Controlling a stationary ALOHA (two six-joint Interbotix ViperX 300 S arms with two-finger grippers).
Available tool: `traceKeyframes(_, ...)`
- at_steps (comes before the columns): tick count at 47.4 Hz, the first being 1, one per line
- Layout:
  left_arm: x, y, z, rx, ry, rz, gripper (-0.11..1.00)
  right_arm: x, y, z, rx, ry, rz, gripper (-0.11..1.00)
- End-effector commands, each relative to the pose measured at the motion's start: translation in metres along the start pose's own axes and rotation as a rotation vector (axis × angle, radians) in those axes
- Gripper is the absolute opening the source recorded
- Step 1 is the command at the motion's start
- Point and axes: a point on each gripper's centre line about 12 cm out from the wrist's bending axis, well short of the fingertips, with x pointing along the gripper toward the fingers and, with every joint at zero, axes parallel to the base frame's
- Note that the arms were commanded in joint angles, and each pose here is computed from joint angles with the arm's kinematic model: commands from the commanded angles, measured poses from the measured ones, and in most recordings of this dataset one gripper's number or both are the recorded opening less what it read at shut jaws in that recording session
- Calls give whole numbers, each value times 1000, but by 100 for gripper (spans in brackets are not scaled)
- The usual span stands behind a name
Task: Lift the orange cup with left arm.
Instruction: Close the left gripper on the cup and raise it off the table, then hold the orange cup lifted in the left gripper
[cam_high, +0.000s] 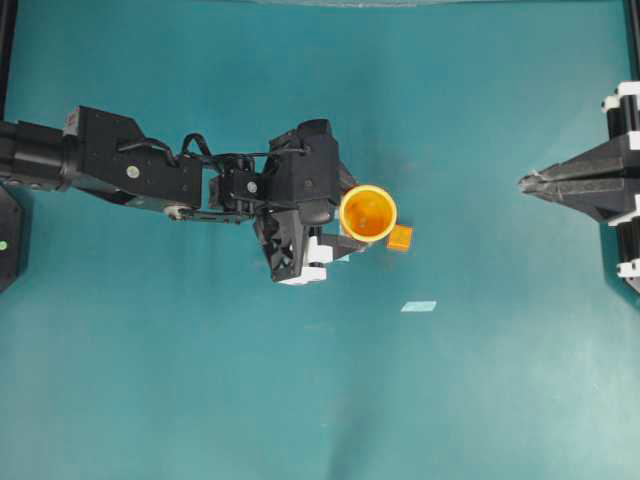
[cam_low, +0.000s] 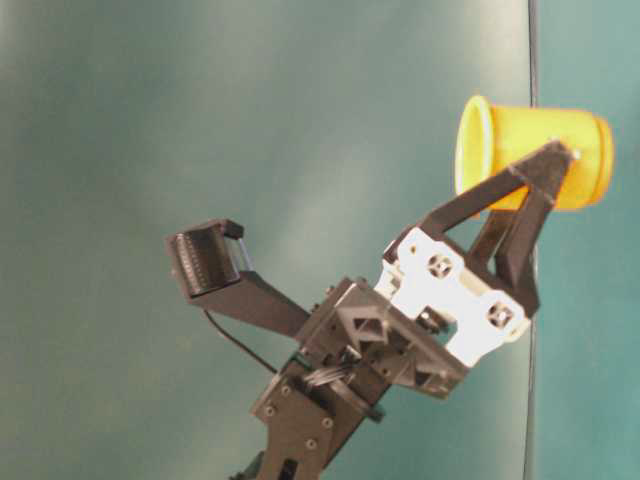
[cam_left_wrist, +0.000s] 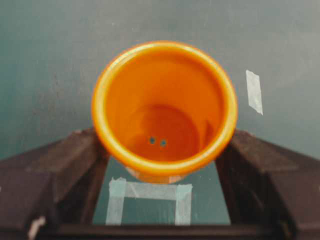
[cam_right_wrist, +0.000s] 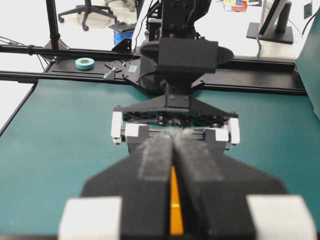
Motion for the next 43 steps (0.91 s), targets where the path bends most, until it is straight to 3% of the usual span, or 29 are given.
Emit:
traceKeyframes(1,-16,0,27,5,-68,0,68,1,0,12,1,-31,-1,0)
traceKeyframes(13,-35,-1,42,5,-94,-1,68,1,0,13,0,-32,0,0)
traceKeyframes(43,-43,-1,49,-9,-92,-1,68,1,0,14,1,-34,1,0)
